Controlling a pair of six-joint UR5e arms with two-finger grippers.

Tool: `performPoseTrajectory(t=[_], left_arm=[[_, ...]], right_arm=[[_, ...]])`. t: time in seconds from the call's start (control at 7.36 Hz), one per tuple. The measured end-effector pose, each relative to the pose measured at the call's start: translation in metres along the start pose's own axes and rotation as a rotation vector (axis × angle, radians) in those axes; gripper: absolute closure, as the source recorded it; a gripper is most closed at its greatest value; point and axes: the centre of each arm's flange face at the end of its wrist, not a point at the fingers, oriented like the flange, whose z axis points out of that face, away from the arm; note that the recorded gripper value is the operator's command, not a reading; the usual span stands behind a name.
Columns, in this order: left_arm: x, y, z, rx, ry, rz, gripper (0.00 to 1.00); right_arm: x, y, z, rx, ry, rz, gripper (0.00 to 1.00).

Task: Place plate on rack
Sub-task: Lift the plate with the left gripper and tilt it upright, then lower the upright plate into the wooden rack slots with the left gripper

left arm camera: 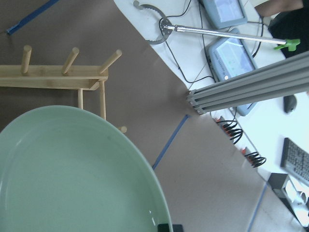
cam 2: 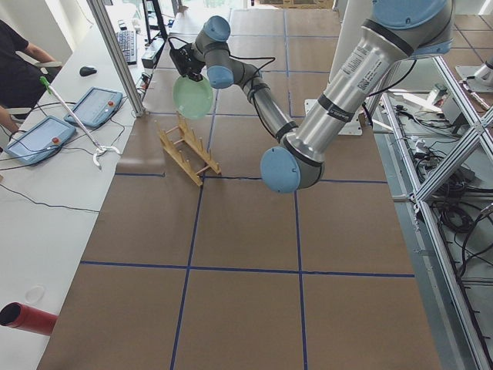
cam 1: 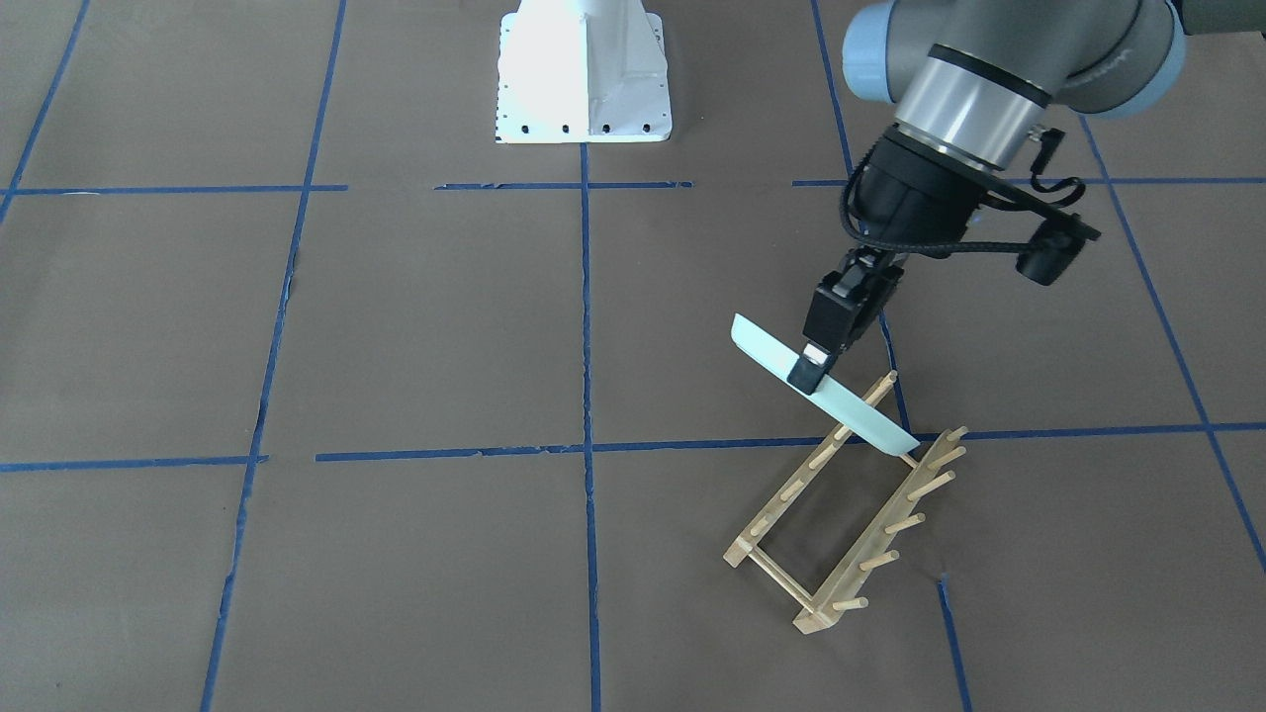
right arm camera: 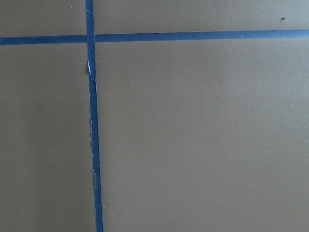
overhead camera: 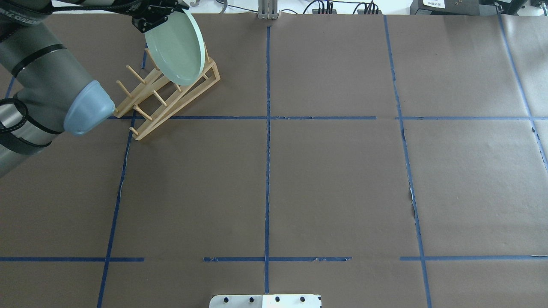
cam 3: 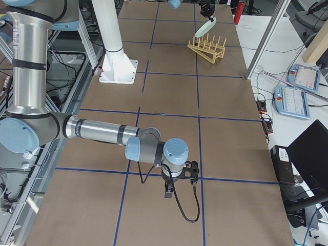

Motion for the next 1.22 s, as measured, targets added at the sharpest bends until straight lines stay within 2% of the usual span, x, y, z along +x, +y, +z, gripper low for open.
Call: performPoseTrajectory(t=[0.41, 0.54, 0.68, 1.22], left_arm=[[-0.019, -0.065, -0.010, 0.066, 0.264, -0.013, 1.00], [-0.031, -0.078, -0.004, 0.086, 0.342, -0.026, 1.00], [-0.042, -0.087, 0.004, 0.100, 0.390, -0.037, 1.00], [-0.071, -0.058, 0.042, 0.081, 0.422, -0.048, 1.00]], right_arm=[[0.000, 0.000, 0.000, 0.000, 0.000, 0.000, 0.00], [0.000, 0.000, 0.000, 0.000, 0.000, 0.000, 0.00], [0.000, 0.000, 0.000, 0.000, 0.000, 0.000, 0.00], [0.000, 0.000, 0.000, 0.000, 0.000, 0.000, 0.00]])
